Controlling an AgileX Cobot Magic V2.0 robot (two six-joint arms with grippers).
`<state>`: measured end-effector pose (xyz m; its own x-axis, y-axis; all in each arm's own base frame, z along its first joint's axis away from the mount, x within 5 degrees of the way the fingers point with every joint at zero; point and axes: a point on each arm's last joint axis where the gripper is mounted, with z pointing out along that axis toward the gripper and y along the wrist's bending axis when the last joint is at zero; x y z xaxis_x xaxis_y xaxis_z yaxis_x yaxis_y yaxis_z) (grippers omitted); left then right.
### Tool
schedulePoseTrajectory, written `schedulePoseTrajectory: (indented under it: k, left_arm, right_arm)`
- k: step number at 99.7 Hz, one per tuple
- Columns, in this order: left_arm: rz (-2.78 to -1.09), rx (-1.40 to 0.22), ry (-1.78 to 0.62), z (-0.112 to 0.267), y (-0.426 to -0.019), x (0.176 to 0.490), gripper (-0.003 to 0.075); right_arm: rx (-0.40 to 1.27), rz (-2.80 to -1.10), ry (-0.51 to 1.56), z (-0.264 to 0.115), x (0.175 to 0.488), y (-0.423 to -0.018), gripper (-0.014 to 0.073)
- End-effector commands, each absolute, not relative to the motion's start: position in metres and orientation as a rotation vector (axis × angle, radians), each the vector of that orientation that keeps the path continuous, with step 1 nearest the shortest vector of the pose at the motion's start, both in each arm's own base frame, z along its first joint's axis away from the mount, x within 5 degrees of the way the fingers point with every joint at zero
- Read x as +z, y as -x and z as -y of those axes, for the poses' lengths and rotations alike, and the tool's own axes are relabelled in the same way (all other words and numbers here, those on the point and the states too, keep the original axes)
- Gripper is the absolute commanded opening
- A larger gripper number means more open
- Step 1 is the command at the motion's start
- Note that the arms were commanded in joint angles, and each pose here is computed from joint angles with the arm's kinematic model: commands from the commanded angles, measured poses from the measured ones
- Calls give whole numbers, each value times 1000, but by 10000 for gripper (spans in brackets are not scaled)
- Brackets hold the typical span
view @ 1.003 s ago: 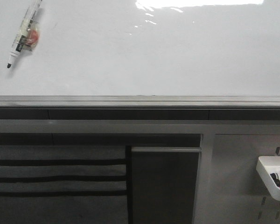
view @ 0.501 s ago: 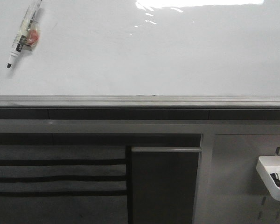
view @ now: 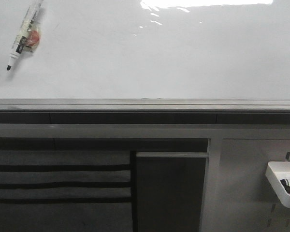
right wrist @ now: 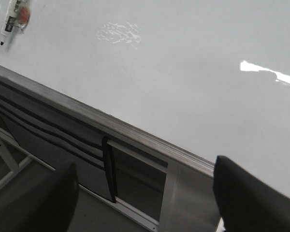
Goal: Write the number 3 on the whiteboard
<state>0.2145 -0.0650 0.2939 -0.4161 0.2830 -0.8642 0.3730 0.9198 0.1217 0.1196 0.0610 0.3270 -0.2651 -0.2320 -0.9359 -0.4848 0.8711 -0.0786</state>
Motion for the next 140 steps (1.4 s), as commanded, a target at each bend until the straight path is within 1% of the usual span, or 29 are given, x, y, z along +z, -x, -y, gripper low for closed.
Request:
schedulePoseTrajectory:
  k: [1, 14, 41, 55, 96, 101, 128, 135, 140]
  left_arm:
    - [-1882, -94, -444, 71, -233, 309, 269]
    - [-1847, -85, -433, 77, -253, 305, 244]
    - [-1874, -72, -486, 92, -281, 284, 207]
    - [-1860, -58, -506, 95, -289, 276, 187]
    - [-1841, -56, -497, 96, -294, 272, 184]
    - [-1842, -57, -495, 96, -294, 272, 166]
    - [-1842, -57, -495, 96, -294, 272, 9]
    - [-1842, -57, -495, 96, -294, 272, -18]
    - [-1842, -57, -495, 96, -294, 272, -18]
  right_arm:
    - [269, -1746, 513, -64, 345, -126, 518]
    - [266, -1750, 515, -65, 344, -129, 518]
    - [260, -1743, 518, -65, 344, -129, 518]
    - [260, -1743, 518, -65, 344, -129, 518]
    - [260, -1743, 518, -65, 344, -129, 518]
    - [260, -1743, 518, -65, 344, -129, 518]
    - [260, -1743, 518, -65, 344, -129, 518]
    - [260, -1743, 518, -65, 344, -129, 518]
    - [260, -1743, 518, -65, 344, -129, 518]
